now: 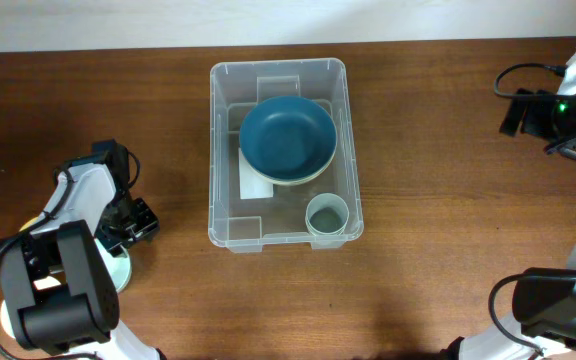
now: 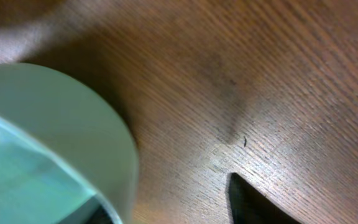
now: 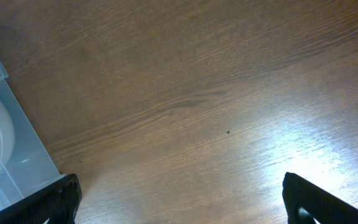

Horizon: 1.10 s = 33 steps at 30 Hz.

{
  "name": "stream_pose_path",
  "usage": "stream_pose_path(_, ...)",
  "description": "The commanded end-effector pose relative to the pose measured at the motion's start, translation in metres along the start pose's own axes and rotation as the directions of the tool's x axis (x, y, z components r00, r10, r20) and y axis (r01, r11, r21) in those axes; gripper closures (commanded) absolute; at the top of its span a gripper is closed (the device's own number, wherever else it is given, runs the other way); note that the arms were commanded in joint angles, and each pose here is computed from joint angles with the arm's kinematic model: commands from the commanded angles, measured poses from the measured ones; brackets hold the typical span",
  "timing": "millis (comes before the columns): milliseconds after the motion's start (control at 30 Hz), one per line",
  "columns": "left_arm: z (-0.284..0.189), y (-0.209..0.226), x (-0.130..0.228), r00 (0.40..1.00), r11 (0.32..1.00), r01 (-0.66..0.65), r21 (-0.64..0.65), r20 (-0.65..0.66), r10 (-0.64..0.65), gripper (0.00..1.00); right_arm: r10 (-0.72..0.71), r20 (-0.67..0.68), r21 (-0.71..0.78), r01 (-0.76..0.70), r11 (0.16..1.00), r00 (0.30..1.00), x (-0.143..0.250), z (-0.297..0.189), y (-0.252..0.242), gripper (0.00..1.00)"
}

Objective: Pack container
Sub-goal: 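Move the left gripper to the mint-green bowl and grip its rim, then lift the mint-green bowl and lower it into the bin's front-left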

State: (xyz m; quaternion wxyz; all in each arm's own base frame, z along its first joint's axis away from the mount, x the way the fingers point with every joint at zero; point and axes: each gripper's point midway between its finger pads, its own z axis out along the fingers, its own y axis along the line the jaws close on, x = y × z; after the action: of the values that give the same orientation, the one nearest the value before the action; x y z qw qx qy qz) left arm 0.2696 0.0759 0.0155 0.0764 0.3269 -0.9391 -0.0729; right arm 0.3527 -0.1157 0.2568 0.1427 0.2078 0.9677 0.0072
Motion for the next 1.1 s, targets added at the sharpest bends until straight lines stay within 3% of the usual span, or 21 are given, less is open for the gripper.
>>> stream_pose_path(0, 0.004, -0.002, 0.000, 1.000, 1.000, -0.004, 0.013, -0.011, 0.004, 0.64, -0.009, 0.029, -0.012, 0.010, 1.000, 1.000, 0.002, -0.011, 0.002, 0.01)
stream_pose_path(133, 0.004, -0.002, -0.001, 1.000, 1.000, -0.003, 0.015, -0.008, 0.004, 0.97, -0.009, 0.029, -0.012, 0.010, 1.000, 1.000, 0.002, -0.011, 0.002, 0.01)
stream_pose_path(167, 0.004, -0.002, -0.001, 1.000, 1.000, -0.003, 0.015, -0.008, 0.004, 0.99, -0.009, 0.029, -0.012, 0.010, 1.000, 1.000, 0.002, -0.011, 0.002, 0.01)
stream_pose_path(400, -0.013, -0.006, -0.002, 0.999, 0.999, -0.036, 0.035, 0.005, 0.036, 0.99, -0.009, 0.029, -0.012, 0.010, 1.000, 1.000, 0.002, -0.011, 0.002, 0.01)
stream_pose_path(600, -0.102, -0.029, -0.002, 0.975, 0.986, -0.124, 0.112, 0.200, 0.100, 0.99, -0.009, 0.029, -0.012, 0.010, 1.000, 1.000, 0.002, -0.011, 0.002, 0.01)
stream_pose_path(867, -0.244, -0.095, 0.050, 0.801, 0.874, -0.423, 0.238, 0.549, 0.238, 0.99, -0.009, 0.030, -0.011, 0.010, 1.000, 1.000, 0.002, -0.011, 0.002, 0.01)
stream_pose_path(1067, -0.247, -0.149, 0.100, 0.724, 0.781, -0.585, 0.220, 0.576, 0.380, 0.99, -0.009, 0.029, -0.011, 0.010, 1.000, 1.000, 0.002, -0.011, 0.002, 0.01)
